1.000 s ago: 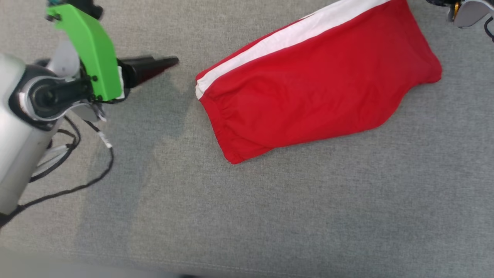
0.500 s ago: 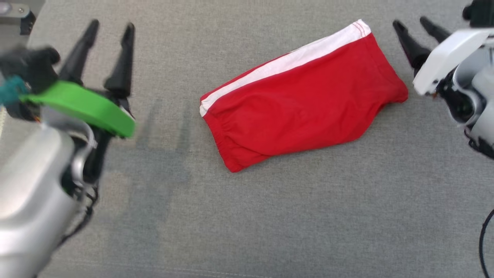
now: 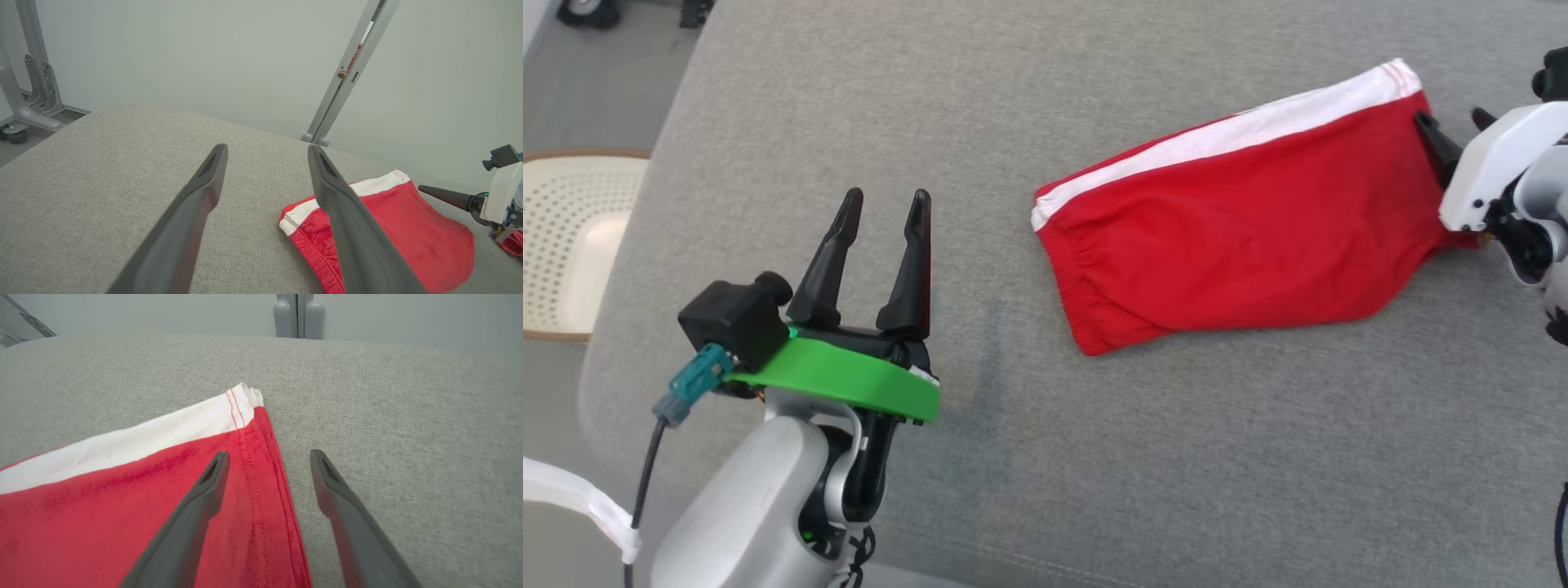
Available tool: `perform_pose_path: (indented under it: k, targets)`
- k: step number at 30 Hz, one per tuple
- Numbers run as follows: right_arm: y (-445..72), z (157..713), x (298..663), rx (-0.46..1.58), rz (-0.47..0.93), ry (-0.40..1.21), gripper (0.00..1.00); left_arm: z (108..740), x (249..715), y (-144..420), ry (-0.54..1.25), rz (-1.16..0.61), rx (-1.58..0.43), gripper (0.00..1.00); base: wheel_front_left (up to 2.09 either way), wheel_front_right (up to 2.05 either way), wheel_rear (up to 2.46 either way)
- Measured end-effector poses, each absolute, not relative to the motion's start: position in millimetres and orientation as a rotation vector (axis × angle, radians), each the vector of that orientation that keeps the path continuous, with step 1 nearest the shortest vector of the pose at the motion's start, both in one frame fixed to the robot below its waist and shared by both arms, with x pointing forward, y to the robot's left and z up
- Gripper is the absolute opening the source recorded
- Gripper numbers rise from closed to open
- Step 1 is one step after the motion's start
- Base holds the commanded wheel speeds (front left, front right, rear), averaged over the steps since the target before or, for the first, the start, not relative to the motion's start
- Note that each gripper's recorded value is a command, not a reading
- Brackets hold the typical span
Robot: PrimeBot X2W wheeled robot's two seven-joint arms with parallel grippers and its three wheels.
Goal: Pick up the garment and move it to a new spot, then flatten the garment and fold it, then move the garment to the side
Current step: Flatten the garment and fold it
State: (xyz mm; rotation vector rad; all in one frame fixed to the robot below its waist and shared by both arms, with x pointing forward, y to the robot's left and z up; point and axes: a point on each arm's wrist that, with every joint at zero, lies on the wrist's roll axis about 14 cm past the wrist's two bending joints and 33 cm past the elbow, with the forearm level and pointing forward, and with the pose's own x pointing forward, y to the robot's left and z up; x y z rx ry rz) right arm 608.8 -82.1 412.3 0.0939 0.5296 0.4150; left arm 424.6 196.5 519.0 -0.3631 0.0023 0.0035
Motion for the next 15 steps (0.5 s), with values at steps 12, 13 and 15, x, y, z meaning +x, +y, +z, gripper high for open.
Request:
perform_pose_path:
  k: [12, 13, 15]
  targets:
    - [-61, 360, 599, 0.049, 0.442, 0.848, 1.00, 492, 401, 208, 0.021, 0.115, -0.431, 1.00, 0.00, 0.00, 0.00]
    - [-62, 357, 597, 0.051, 0.439, 0.880, 1.00, 491, 401, 209, 0.021, 0.119, -0.412, 1.00, 0.00, 0.00, 0.00]
    - [-64, 355, 593, 0.058, 0.436, 0.929, 0.73, 490, 402, 210, 0.014, 0.126, -0.408, 1.00, 0.00, 0.00, 0.00]
